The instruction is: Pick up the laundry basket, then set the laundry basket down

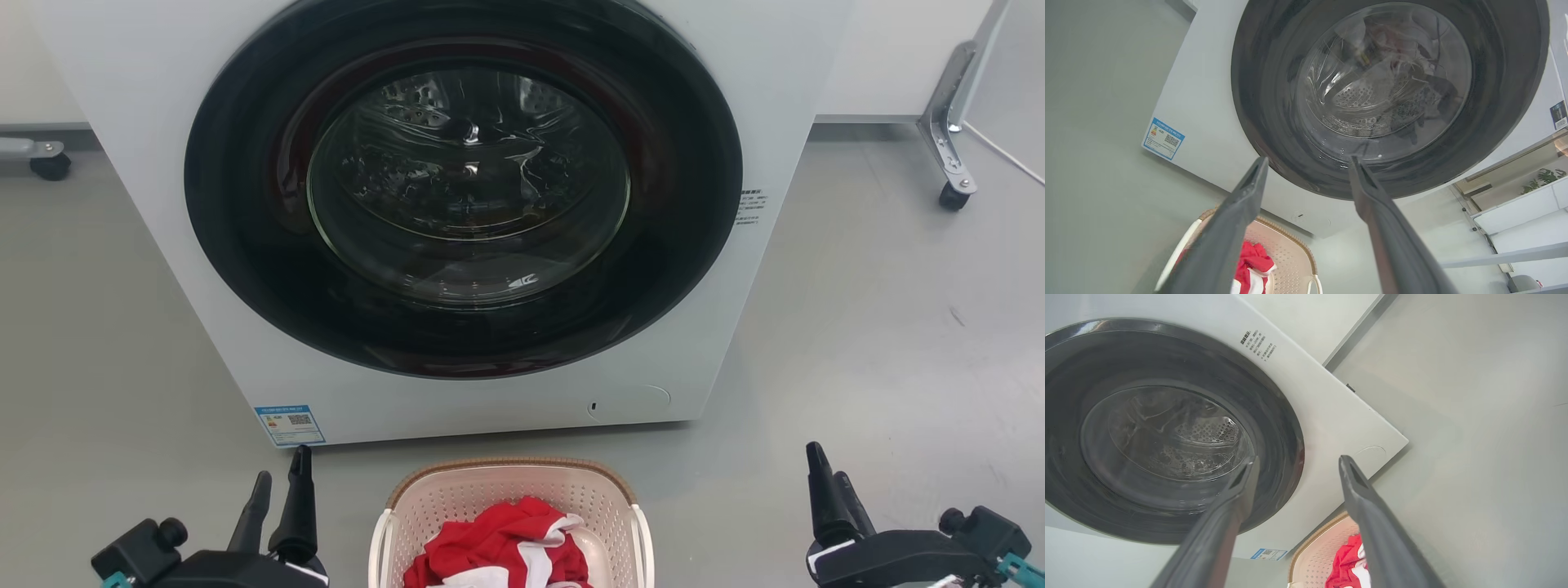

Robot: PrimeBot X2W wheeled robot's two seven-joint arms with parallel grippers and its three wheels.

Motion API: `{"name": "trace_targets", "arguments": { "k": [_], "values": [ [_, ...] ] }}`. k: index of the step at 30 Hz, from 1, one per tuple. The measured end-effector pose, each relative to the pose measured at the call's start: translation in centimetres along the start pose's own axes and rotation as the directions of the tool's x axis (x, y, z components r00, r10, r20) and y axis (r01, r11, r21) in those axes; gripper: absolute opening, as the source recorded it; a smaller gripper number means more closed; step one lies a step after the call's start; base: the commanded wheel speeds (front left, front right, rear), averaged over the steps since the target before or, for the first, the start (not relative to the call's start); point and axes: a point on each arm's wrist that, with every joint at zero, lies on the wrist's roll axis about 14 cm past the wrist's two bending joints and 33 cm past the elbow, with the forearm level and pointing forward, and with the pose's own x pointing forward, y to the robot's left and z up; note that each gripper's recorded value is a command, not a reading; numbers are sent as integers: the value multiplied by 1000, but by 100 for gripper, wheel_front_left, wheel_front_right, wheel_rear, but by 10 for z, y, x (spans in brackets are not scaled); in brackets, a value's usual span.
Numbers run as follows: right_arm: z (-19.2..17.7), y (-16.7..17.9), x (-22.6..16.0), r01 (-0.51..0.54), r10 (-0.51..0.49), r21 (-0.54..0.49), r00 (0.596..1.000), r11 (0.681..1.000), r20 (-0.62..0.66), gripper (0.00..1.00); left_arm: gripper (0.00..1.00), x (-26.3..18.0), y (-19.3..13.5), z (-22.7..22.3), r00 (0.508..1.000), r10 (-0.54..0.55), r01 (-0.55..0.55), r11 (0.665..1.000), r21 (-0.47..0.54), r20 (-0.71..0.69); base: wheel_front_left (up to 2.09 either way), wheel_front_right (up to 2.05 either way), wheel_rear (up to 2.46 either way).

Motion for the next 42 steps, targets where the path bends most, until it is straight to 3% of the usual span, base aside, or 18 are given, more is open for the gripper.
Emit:
{"name": "trace_targets", "arguments": {
  "k": [9, 17, 29, 42],
  "values": [
    [-4, 10, 1, -25, 27, -163, 1000, 986, 6, 100, 100, 0, -11, 2, 999, -30, 25, 982, 186, 24, 0, 0, 0],
    [-5, 19, 0, -45, 54, -297, 998, 954, 21, 100, 100, -1, -20, 5, 997, -63, 43, 944, 328, 49, 0, 0, 0],
    [-7, 37, -2, -84, 122, -485, 991, 871, 48, 100, 100, -8, -34, 10, 988, -121, 54, 851, 522, 96, 0, 0, 0],
    [-6, 57, -6, -107, 206, -645, 975, 757, 80, 100, 100, -15, -51, 12, 971, -198, 55, 736, 675, 136, 0, 0, 0]
  ]
}}
